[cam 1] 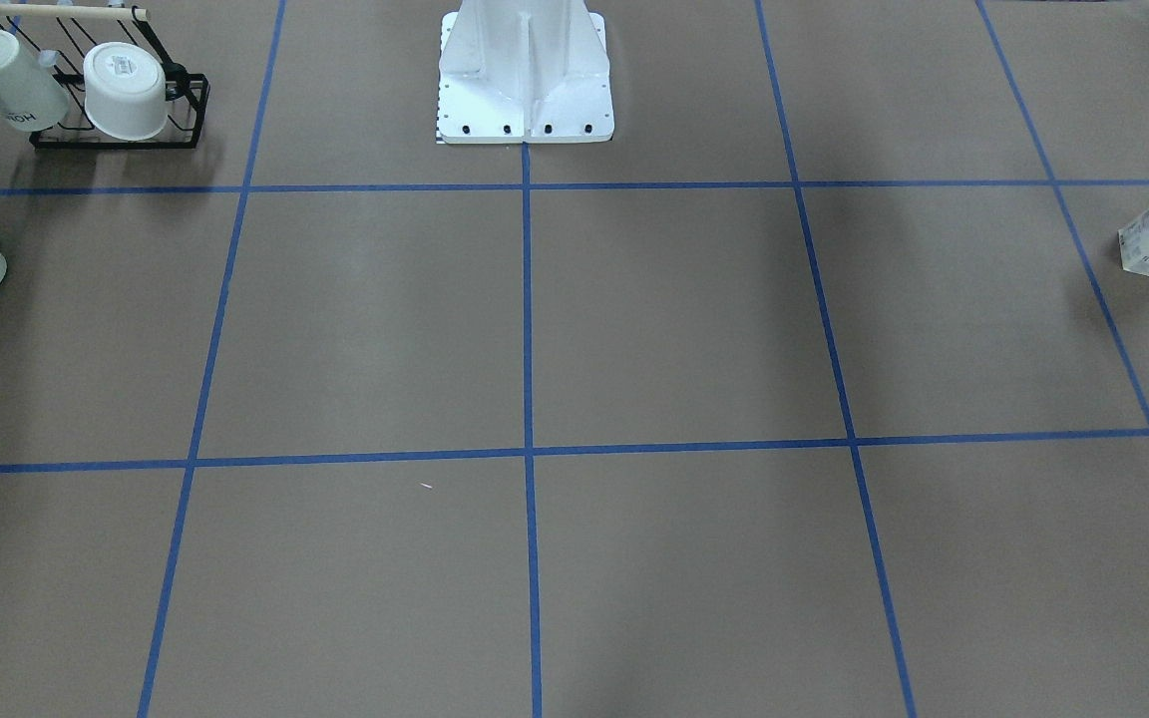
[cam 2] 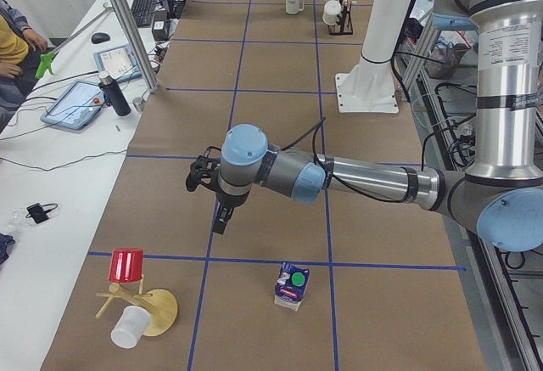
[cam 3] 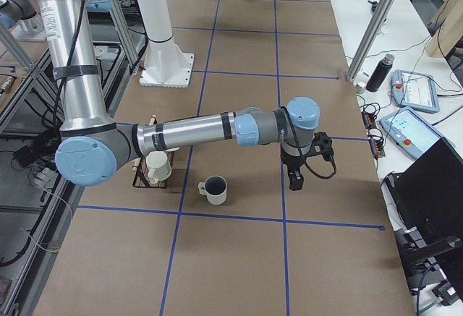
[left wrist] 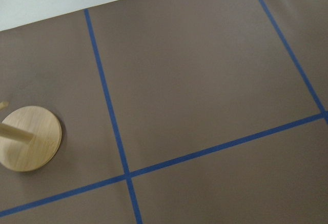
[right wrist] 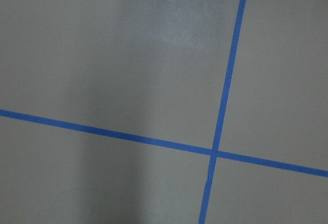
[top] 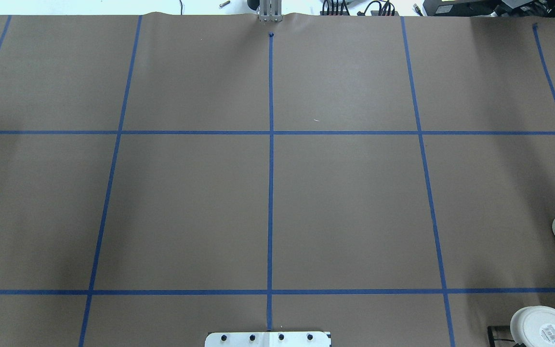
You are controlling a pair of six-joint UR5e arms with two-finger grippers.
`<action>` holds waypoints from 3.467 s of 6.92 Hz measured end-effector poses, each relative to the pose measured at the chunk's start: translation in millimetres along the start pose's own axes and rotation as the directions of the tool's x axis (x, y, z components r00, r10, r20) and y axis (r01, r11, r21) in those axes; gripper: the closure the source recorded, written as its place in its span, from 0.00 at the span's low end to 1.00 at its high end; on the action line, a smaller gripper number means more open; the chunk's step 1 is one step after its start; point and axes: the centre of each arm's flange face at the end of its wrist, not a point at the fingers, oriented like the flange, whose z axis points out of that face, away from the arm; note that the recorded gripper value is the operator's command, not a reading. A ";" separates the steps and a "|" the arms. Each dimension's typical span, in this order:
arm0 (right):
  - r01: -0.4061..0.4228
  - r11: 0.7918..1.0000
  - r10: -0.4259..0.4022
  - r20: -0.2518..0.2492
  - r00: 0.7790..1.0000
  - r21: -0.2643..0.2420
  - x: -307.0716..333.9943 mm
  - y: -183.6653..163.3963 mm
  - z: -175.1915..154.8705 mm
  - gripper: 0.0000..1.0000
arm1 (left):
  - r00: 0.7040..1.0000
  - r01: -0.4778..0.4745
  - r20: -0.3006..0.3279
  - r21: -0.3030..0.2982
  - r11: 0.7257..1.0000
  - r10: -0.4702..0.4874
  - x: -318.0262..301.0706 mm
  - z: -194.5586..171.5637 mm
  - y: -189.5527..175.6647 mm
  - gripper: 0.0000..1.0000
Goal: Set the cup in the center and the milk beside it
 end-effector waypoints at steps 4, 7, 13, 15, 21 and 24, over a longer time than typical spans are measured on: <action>-0.011 1.000 0.011 0.006 1.000 -0.029 6.4 24.3 6.2 0.00 | 0.997 0.071 -0.039 -0.038 0.997 -0.073 -10.7 -0.8 22.7 0.01; -0.011 0.998 0.011 0.017 1.000 -0.054 -2.6 87.3 14.7 0.00 | 0.992 0.118 -0.046 -0.043 0.992 -0.120 -6.8 -4.5 38.4 0.01; 0.046 0.983 -0.036 0.058 0.998 -0.178 -14.0 193.0 86.2 0.00 | 0.979 0.199 -0.042 -0.028 0.980 -0.200 -3.9 -6.1 34.3 0.01; 0.081 0.971 -0.068 0.066 0.996 -0.227 -21.3 194.2 114.3 0.00 | 0.977 0.208 -0.044 -0.022 0.978 -0.208 -2.8 -6.9 32.9 0.01; 0.083 0.976 -0.063 0.100 0.993 -0.203 -34.6 172.1 151.6 1.00 | 0.978 0.201 -0.051 -0.014 0.980 -0.201 1.5 -10.9 30.3 0.01; 0.013 0.982 0.007 0.104 0.995 -0.186 -137.3 132.3 18.5 1.00 | 0.978 0.201 -0.052 -0.014 0.979 -0.201 1.7 -11.0 31.1 0.01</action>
